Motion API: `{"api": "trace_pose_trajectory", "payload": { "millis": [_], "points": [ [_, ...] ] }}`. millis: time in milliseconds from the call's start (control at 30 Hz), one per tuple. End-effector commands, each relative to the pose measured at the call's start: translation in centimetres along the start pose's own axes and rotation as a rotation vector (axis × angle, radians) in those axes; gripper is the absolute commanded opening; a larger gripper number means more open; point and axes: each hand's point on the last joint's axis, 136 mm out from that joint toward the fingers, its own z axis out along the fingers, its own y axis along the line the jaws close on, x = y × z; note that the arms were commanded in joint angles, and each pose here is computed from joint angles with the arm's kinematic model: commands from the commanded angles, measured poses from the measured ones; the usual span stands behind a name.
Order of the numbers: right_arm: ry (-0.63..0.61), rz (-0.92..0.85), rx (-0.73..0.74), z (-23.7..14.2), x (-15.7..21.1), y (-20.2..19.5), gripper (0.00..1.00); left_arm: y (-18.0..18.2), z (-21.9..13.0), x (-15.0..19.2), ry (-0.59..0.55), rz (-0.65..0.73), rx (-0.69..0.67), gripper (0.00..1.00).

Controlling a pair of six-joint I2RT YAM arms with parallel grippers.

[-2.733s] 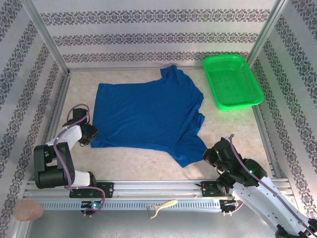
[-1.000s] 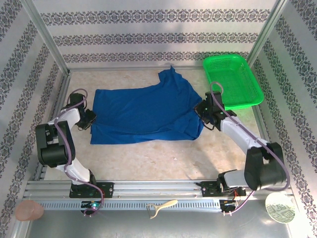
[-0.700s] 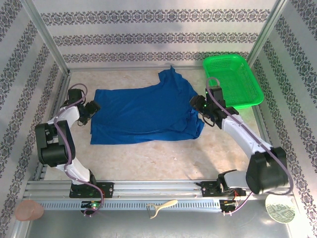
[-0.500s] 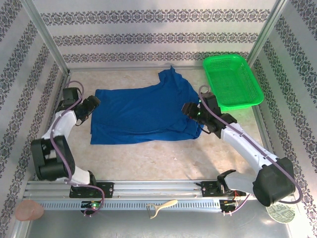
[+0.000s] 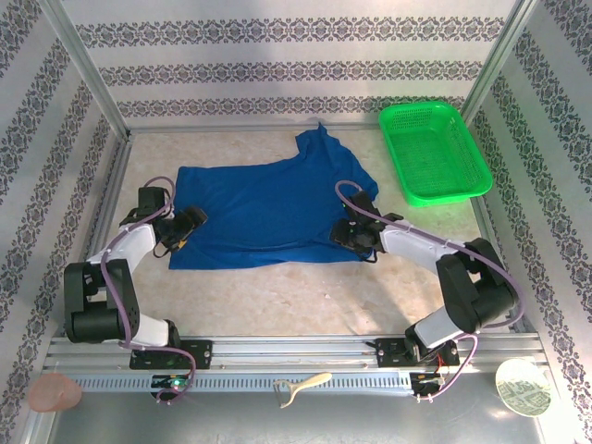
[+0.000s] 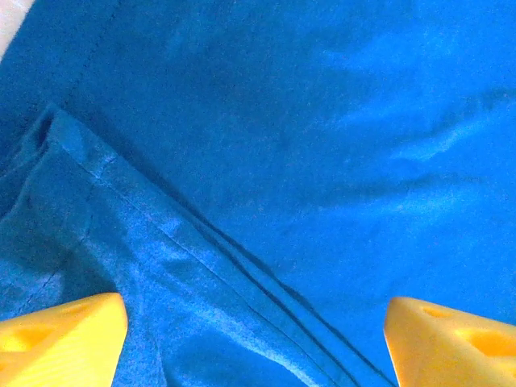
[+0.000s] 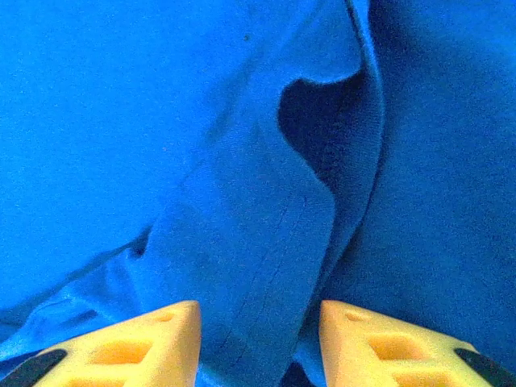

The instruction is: Fold the inside-out t-shirt

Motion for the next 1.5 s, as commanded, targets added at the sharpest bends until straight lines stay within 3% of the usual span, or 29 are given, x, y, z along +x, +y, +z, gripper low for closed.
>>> {"api": "trace_pose_trajectory", "payload": {
  "millis": [0, 67, 167, 433, 633, 700, 733, 800, 900, 967, 1067, 1200, 1300, 1467],
  "points": [
    [-0.023, 0.003, -0.021, 0.3, -0.8, 1.3, 0.39, -0.1, 0.7, 0.0, 0.002, 0.013, 0.012, 0.83],
    [-0.019, 0.005, -0.023, 0.6, -0.8, 1.4, 0.27, 0.1, 1.1, 0.0, 0.005, 0.015, 0.009, 0.83],
    [-0.022, -0.002, -0.044, 0.4, -1.2, 2.0, 0.00, 0.3, 1.4, 0.0, 0.007, 0.012, 0.003, 0.83],
    [-0.110, 0.014, -0.168, -3.4, -5.5, 5.5, 0.00, 0.2, 1.3, -0.3, 0.002, 0.028, -0.002, 0.84],
    [-0.130, 0.060, -0.261, -1.0, -11.1, 8.9, 0.00, 0.1, 1.8, -0.2, 0.021, 0.021, 0.007, 0.84],
    [-0.122, 0.029, -0.345, -0.4, -12.7, 11.0, 0.40, 0.1, 1.9, -0.2, 0.023, 0.019, 0.008, 0.84],
    [-0.123, 0.020, -0.378, -0.5, -13.2, 11.6, 0.54, 0.1, 1.9, -0.2, 0.024, 0.022, 0.006, 0.84],
    [-0.156, 0.007, -0.429, -2.0, -13.8, 12.1, 0.63, 0.0, 1.9, -0.3, 0.031, 0.026, 0.000, 0.84],
    [-0.200, -0.005, -0.363, -4.9, -12.8, 9.6, 0.62, -0.7, 1.2, -0.7, 0.029, 0.048, 0.007, 0.84],
    [-0.219, 0.037, -0.242, -6.1, -11.1, 5.6, 0.58, -1.5, 0.3, -0.9, 0.016, 0.056, 0.028, 0.84],
    [-0.238, 0.137, -0.108, -6.5, -8.2, -0.8, 0.53, -2.4, -1.0, -0.8, 0.013, 0.064, 0.055, 0.84],
    [-0.264, 0.285, -0.037, -6.2, -5.3, -7.1, 0.45, -2.5, -1.7, 0.0, 0.028, 0.066, 0.069, 0.84],
    [-0.258, 0.340, -0.033, -5.0, -4.8, -8.6, 0.43, -2.0, -1.1, 0.5, 0.039, 0.061, 0.063, 0.85],
    [-0.190, 0.318, -0.064, -2.4, -5.8, -6.9, 0.46, -1.4, 0.5, 0.6, 0.074, 0.045, 0.052, 0.84]
  ]
}}
